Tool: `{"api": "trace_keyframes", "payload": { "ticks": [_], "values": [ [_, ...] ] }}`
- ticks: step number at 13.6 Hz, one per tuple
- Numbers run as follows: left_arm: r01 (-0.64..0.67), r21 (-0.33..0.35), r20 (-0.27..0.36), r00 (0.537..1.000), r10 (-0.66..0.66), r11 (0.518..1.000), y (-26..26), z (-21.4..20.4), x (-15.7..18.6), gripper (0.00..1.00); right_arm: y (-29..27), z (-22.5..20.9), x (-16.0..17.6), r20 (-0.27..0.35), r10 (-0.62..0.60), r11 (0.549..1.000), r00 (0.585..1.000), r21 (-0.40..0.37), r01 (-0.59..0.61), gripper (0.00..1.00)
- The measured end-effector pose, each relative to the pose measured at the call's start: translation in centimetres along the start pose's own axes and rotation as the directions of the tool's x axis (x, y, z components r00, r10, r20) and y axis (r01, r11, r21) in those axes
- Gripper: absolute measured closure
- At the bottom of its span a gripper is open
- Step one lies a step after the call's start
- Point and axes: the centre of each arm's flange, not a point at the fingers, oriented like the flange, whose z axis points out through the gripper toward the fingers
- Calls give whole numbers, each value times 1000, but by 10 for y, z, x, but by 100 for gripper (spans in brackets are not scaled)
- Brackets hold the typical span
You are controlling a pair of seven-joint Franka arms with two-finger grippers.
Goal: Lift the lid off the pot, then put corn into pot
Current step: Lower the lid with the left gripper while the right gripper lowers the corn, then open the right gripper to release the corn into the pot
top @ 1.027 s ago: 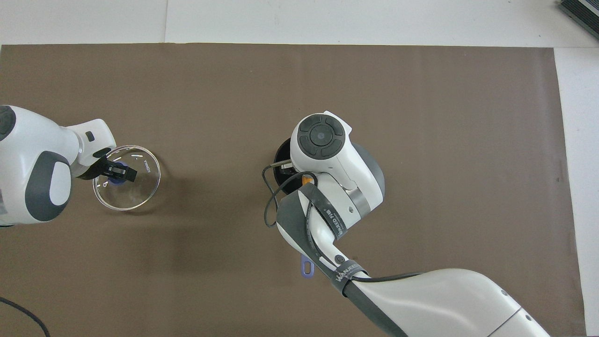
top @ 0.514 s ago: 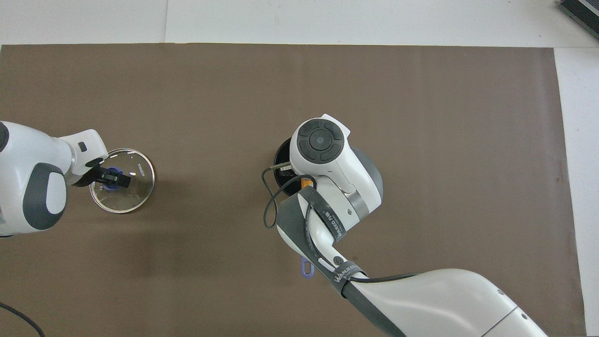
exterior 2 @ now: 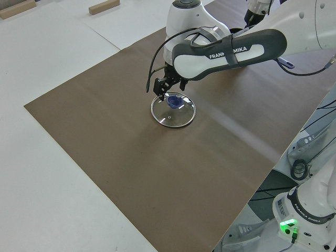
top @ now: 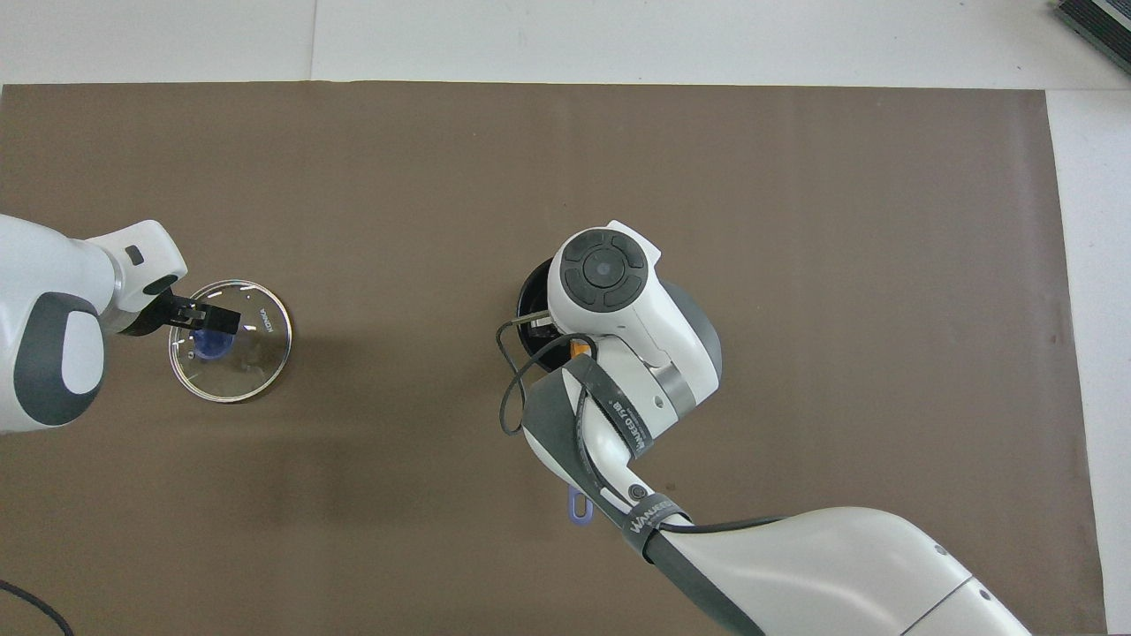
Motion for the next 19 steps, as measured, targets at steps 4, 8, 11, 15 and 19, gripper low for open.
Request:
{"api": "trace_keyframes", "payload": {
  "ticks": [4,8,11,15,19],
  "values": [
    [27,-2,4,1000,-27,1000,-5,-38,13,0,-1,0,1,-11,0,1000,1000,5,0,59],
    [75,-7,8,997,-75,997,-6,-86,24,0,-1,-2,2,-20,-28,1000,999,9,28,16],
    [75,-10,18,997,-75,997,-2,-98,27,0,-1,-14,6,-41,-40,999,998,15,40,0],
    [131,-8,-4,991,-131,991,4,-151,35,0,33,-65,16,-96,-77,997,992,13,78,0],
    [183,-10,10,983,-183,983,5,-192,34,0,107,-132,23,-136,-81,997,987,-9,81,0]
  ]
}}
